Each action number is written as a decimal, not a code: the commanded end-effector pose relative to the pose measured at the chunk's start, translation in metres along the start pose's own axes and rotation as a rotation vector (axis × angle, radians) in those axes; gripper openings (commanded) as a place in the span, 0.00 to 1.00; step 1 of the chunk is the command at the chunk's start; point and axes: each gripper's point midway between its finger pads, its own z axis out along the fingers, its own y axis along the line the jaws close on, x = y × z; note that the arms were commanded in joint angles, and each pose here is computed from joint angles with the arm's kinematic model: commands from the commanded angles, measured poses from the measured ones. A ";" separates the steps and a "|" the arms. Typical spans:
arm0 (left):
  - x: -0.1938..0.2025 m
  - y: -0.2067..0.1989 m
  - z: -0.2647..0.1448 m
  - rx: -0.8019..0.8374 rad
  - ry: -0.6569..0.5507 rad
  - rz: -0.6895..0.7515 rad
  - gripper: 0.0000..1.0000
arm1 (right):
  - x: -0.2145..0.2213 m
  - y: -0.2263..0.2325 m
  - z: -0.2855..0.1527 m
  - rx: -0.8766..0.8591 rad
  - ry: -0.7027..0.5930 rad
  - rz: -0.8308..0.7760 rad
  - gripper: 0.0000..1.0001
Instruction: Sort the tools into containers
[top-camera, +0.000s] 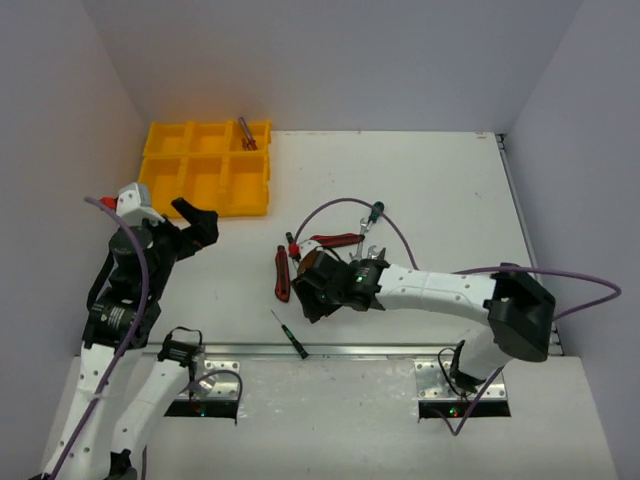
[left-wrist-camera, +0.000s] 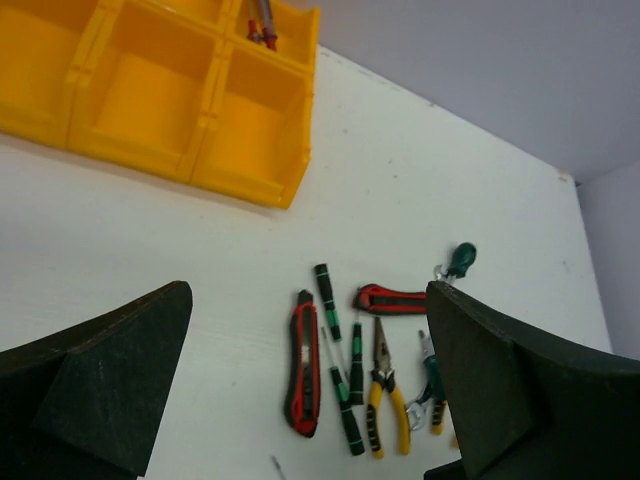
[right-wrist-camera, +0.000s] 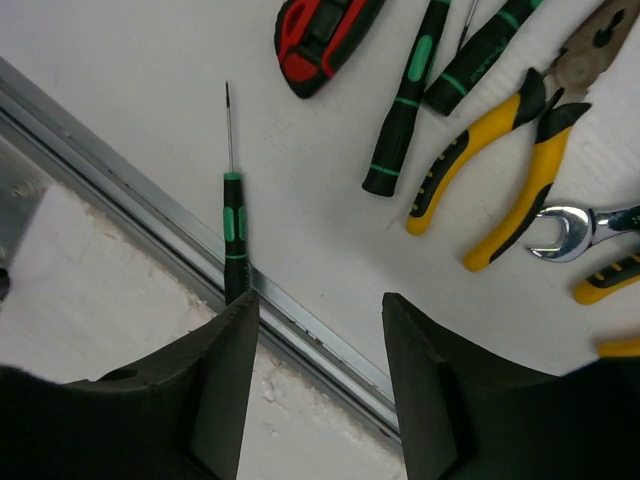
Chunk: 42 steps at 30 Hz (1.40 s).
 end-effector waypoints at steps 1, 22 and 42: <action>-0.025 0.031 -0.050 -0.076 -0.193 0.071 1.00 | -0.002 0.022 0.029 0.042 0.010 -0.052 0.49; -0.029 0.038 -0.066 -0.051 -0.311 -0.001 1.00 | 0.041 0.063 0.086 0.069 0.184 -0.144 0.34; 0.063 -0.082 -0.031 0.607 0.178 -0.114 1.00 | -0.047 0.010 -0.039 -0.120 -0.222 0.035 0.00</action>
